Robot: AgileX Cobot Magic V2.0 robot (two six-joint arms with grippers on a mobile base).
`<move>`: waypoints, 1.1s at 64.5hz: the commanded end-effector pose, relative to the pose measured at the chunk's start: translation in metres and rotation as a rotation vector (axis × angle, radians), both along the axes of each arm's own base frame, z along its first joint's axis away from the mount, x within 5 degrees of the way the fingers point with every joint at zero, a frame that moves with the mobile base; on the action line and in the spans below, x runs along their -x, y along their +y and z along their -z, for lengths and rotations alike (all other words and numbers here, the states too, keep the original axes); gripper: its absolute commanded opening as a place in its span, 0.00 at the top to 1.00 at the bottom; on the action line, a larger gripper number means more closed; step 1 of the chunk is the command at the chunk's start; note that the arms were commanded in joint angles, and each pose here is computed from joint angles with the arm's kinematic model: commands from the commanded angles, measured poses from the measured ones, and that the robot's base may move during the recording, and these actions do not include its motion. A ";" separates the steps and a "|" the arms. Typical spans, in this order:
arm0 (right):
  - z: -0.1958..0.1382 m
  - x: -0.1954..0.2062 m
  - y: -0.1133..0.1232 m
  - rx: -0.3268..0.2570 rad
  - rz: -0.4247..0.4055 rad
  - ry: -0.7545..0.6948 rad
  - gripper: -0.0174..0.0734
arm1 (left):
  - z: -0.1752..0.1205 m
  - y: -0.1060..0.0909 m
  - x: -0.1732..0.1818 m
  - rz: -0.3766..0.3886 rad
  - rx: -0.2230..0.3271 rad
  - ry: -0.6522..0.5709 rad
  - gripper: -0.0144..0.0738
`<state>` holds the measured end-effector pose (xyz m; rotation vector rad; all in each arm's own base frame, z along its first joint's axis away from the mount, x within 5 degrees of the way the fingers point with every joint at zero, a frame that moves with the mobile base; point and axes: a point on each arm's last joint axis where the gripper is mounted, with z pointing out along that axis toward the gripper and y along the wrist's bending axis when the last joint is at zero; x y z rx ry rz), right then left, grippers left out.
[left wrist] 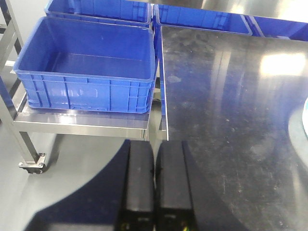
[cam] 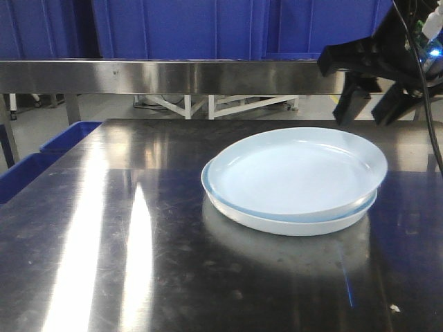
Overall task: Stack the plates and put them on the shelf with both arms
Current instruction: 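Lower the right gripper and grasp the rim of the stacked plates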
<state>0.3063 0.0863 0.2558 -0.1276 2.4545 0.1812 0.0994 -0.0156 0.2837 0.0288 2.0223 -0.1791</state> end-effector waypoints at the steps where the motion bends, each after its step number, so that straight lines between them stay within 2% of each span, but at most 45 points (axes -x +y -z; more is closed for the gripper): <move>1: -0.023 -0.002 0.001 -0.024 -0.006 -0.098 0.16 | -0.017 -0.001 -0.003 -0.004 0.031 -0.107 0.74; 26: -0.002 -0.006 0.002 0.006 -0.004 0.007 0.24 | -0.017 -0.001 -0.003 -0.004 0.031 -0.107 0.74; 67: 0.032 -0.018 0.006 0.023 0.001 0.106 0.24 | -0.017 -0.001 -0.003 -0.004 0.031 -0.107 0.74; 71: 0.032 -0.019 0.006 0.023 0.000 0.104 0.27 | -0.017 -0.001 -0.003 -0.004 0.031 -0.107 0.74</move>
